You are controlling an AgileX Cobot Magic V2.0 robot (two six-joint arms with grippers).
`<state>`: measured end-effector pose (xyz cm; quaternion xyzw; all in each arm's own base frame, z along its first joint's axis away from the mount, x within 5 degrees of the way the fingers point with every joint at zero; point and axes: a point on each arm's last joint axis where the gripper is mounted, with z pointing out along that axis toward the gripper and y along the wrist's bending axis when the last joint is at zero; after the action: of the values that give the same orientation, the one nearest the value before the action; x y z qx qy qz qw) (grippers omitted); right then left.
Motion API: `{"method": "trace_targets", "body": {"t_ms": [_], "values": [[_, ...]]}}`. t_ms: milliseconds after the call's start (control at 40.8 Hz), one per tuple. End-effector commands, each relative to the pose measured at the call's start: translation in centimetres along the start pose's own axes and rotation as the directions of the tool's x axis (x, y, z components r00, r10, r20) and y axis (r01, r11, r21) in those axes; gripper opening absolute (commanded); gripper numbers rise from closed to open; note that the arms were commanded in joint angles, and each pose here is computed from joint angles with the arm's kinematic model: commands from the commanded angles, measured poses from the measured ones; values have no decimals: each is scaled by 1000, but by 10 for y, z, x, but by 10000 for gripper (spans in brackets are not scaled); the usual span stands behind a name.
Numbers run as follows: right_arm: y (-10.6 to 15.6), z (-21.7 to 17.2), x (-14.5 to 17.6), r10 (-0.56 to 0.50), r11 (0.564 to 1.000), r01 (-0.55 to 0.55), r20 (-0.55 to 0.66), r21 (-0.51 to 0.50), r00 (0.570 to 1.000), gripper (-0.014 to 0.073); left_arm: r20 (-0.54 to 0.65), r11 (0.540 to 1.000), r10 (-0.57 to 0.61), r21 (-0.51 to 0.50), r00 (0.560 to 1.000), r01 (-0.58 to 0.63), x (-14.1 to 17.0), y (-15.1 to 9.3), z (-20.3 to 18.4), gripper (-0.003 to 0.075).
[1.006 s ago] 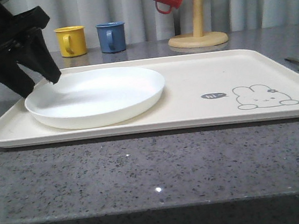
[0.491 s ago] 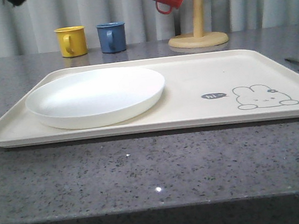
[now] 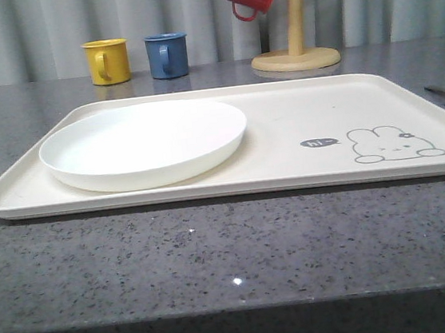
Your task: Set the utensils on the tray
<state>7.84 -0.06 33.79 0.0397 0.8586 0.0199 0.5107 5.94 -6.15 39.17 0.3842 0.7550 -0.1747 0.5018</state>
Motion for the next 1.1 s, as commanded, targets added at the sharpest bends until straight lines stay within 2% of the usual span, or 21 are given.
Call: {"method": "trace_targets", "body": {"t_ms": [0,343,441,540,711,809,1079], "values": [[0,-4,-15,-13,1000,12,89,5,996,456,149,1000,-17,-8,989,18,-4,-2,-15,421],[1,-3,-17,-11,1000,11,95,2,995,456,182,1000,-15,-14,983,18,2,-3,-21,421],[3,2,-20,-40,999,40,3,-10,999,438,182,1000,-15,-14,983,18,2,-3,-21,421],[9,11,-29,-64,996,57,-111,-64,992,420,182,1000,-15,-14,983,18,2,-3,-21,421],[20,42,-47,-104,991,74,-279,-114,955,416,182,1000,-15,-14,983,18,2,-3,-21,421],[25,66,-55,-123,989,79,-379,-128,917,416,182,1000,-15,-14,983,18,2,-3,-21,421],[32,137,-76,-139,990,93,-550,-109,824,413,182,1000,-15,-14,983,18,2,-3,-21,421]]}}
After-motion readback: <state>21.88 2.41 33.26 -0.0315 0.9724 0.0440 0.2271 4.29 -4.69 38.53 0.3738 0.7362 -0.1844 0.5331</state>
